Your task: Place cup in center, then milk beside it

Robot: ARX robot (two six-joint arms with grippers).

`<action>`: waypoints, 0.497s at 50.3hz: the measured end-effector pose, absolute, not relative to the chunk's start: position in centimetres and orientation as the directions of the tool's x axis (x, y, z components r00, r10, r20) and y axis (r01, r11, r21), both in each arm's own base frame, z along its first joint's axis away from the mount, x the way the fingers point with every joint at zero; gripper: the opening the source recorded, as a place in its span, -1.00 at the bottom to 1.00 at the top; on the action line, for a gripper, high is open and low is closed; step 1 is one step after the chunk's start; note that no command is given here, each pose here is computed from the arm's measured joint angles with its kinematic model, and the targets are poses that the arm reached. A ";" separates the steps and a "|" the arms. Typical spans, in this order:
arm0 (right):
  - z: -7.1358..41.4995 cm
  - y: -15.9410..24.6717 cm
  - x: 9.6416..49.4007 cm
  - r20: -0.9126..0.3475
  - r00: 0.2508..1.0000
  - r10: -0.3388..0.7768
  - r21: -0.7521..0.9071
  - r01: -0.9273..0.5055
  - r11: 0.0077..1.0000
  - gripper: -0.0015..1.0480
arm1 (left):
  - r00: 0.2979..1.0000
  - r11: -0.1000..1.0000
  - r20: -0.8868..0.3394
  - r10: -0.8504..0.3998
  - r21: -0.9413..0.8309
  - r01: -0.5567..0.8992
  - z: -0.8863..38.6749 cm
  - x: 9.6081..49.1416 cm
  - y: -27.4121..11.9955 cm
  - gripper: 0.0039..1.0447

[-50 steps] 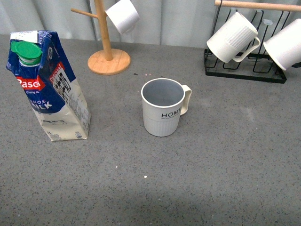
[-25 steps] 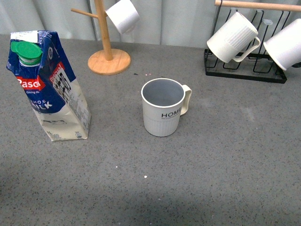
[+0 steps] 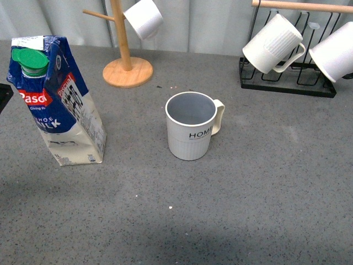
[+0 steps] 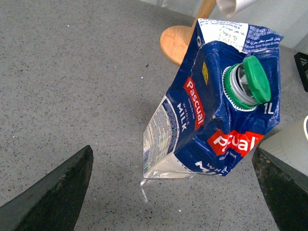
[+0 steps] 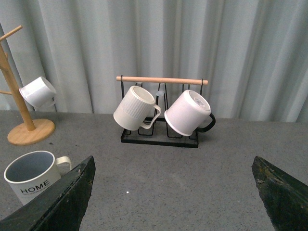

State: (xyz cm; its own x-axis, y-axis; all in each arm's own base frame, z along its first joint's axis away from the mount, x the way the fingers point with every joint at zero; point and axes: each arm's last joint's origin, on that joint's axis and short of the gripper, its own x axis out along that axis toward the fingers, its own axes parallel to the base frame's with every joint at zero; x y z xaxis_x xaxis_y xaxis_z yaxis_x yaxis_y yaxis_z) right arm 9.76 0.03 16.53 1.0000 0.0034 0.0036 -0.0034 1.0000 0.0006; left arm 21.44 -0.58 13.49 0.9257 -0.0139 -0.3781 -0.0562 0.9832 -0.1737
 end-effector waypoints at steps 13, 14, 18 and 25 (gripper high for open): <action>16.5 0.0 9.8 0.004 1.000 0.003 0.001 -0.003 1.000 0.82 | 0.910 0.982 -0.413 -0.043 -0.186 -0.038 13.0 22.6 -1.2 0.88; 16.5 0.0 9.8 0.004 1.000 0.003 0.001 -0.003 1.000 0.82 | 0.909 0.982 -0.414 -0.048 -0.187 -0.033 13.0 22.6 -1.3 0.88; 16.5 0.0 9.8 0.004 1.000 0.004 0.001 -0.004 1.000 0.82 | 0.909 0.982 -0.413 -0.062 -0.190 -0.019 13.1 22.7 -1.5 0.88; 16.5 0.0 9.8 0.004 1.000 0.004 0.001 -0.004 1.000 0.82 | 0.906 0.977 -0.410 -0.107 -0.214 0.019 13.1 22.7 -2.3 0.88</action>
